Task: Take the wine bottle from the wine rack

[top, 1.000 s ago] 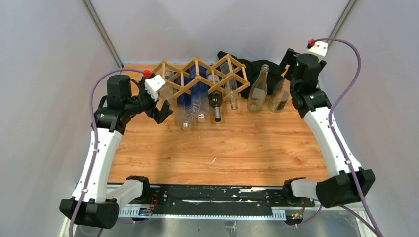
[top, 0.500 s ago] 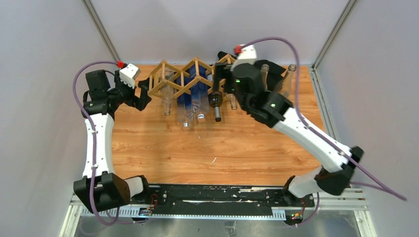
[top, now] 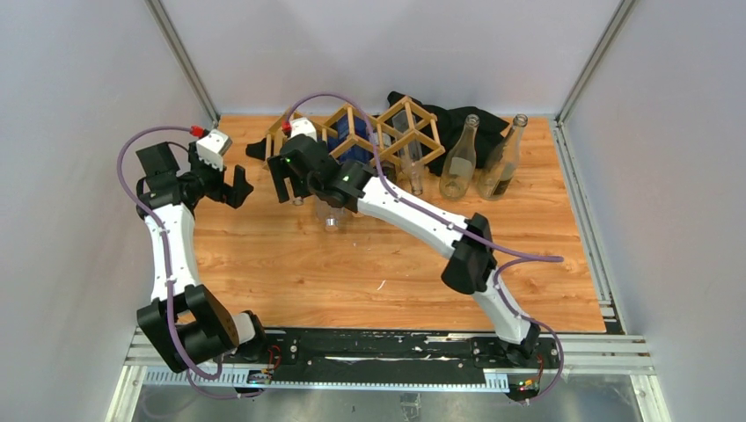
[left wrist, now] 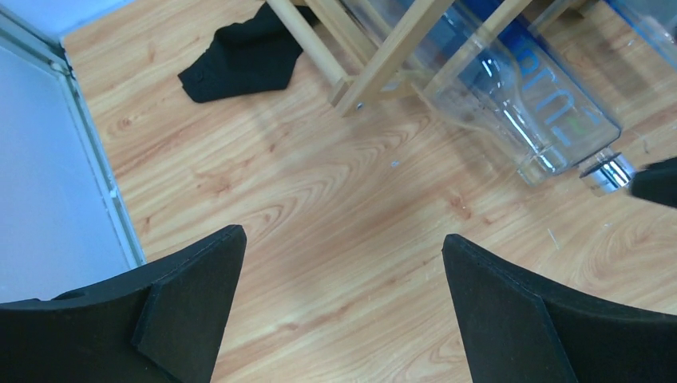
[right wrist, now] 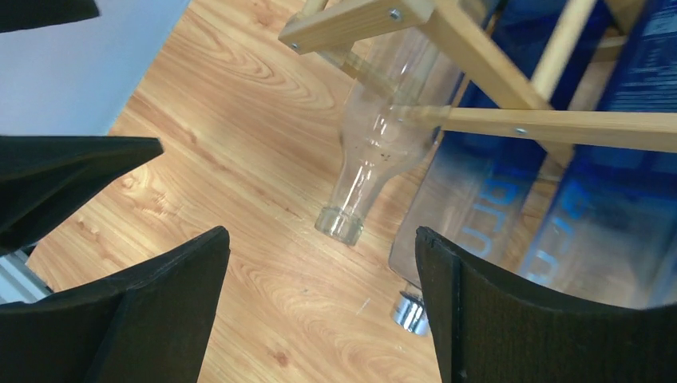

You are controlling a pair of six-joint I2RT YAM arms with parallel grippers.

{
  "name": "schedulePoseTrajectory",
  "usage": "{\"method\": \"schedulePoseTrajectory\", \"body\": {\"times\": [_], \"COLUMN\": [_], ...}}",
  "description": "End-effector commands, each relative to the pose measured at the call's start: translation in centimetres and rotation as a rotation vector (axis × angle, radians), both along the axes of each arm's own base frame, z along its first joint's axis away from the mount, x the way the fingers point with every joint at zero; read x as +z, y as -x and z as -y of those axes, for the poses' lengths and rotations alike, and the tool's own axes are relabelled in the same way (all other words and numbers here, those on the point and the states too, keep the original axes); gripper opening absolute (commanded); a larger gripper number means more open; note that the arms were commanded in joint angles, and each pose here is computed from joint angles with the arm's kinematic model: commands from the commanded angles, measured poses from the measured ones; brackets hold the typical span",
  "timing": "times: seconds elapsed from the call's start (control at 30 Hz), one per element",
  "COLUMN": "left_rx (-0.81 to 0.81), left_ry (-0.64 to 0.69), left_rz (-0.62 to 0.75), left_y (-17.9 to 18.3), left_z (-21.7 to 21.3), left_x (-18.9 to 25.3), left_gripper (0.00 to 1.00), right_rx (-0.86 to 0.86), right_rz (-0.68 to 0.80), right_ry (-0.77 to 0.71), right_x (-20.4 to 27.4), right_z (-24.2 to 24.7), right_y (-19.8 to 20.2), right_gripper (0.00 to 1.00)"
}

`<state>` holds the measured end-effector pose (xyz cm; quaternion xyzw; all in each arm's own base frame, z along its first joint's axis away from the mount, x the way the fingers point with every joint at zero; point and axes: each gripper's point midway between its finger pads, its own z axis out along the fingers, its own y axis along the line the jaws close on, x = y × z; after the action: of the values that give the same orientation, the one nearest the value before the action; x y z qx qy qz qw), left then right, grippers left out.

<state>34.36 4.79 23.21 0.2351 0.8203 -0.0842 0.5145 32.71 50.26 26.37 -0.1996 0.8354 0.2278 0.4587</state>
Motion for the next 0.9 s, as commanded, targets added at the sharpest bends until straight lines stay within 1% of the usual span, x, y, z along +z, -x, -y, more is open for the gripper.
{"method": "schedulePoseTrajectory", "body": {"times": [0.0,0.3,0.53,0.73,0.87], "left_rx": [-0.045,-0.104,-0.139,-0.158,-0.169], "left_ry": [0.001,-0.002,-0.005,-0.005,0.003], "left_rz": [0.013,0.006,0.02,0.019,0.022], "left_y": [0.1,1.3,1.9,2.1,2.3], "left_z": [-0.4,0.3,1.0,1.3,1.5], "left_x": [-0.9,-1.6,-1.2,-1.2,-1.0], "left_gripper": [0.99,0.99,0.99,0.99,0.99], "right_rx": [0.005,-0.061,-0.077,-0.108,-0.118], "right_rz": [-0.066,-0.115,-0.111,-0.112,-0.11], "right_ry": [-0.002,-0.007,-0.048,-0.065,-0.076], "right_x": [-2.3,-7.8,-9.3,-10.3,-10.7], "right_z": [-1.7,-2.7,-3.9,-3.9,-4.0], "right_y": [-0.3,-3.4,-4.7,-5.9,-6.5], "right_gripper": [0.89,0.87,0.85,0.83,0.8]}}
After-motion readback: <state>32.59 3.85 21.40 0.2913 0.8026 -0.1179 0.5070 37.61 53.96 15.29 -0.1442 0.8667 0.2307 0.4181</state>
